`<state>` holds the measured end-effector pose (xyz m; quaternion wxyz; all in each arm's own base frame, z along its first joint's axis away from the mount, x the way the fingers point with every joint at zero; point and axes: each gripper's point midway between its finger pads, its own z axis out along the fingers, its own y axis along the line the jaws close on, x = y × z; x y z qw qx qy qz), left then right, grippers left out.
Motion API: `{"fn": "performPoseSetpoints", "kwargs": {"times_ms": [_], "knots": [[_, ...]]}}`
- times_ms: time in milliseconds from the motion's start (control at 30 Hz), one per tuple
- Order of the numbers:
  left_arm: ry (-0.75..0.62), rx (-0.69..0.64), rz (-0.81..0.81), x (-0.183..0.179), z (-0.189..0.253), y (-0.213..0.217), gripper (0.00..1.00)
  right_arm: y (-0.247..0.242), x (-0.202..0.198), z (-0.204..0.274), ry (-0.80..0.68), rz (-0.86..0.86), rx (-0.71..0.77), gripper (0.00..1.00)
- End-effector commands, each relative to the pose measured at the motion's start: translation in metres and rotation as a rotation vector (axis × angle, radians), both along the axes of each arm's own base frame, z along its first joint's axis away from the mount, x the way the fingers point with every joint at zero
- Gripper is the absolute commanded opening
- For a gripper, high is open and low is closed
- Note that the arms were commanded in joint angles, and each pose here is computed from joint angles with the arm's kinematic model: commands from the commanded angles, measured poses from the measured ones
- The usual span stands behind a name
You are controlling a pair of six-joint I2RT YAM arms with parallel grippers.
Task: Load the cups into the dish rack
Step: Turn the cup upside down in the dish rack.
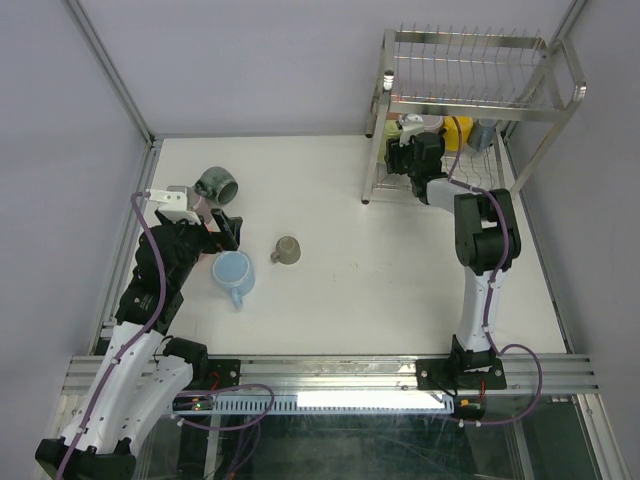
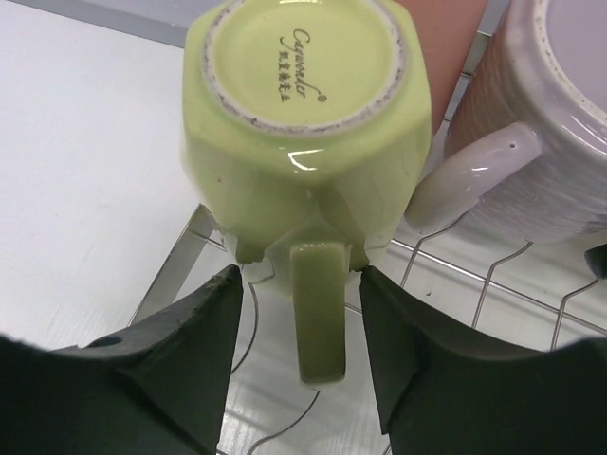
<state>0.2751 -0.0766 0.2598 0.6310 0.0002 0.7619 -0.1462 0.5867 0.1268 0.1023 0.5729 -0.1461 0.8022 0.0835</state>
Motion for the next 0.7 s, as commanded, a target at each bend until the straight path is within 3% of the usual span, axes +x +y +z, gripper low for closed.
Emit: {"fn": "performPoseSetpoints", "kwargs": {"times_ms": [0, 433, 667], "knots": [[-0.038, 0.002, 0.012, 0.001, 0.009, 0.004, 0.99, 0.012, -0.001, 0.079, -0.174, 0.049, 0.061, 0.55], [-0.043, 0.000, 0.008, 0.000, 0.011, 0.003, 0.99, 0.012, -0.018, 0.084, -0.145, 0.064, 0.108, 0.48], [-0.042, -0.001, 0.010, 0.000, 0.011, 0.003, 0.99, 0.023, -0.016, 0.073, -0.079, 0.103, 0.151, 0.33]]}}
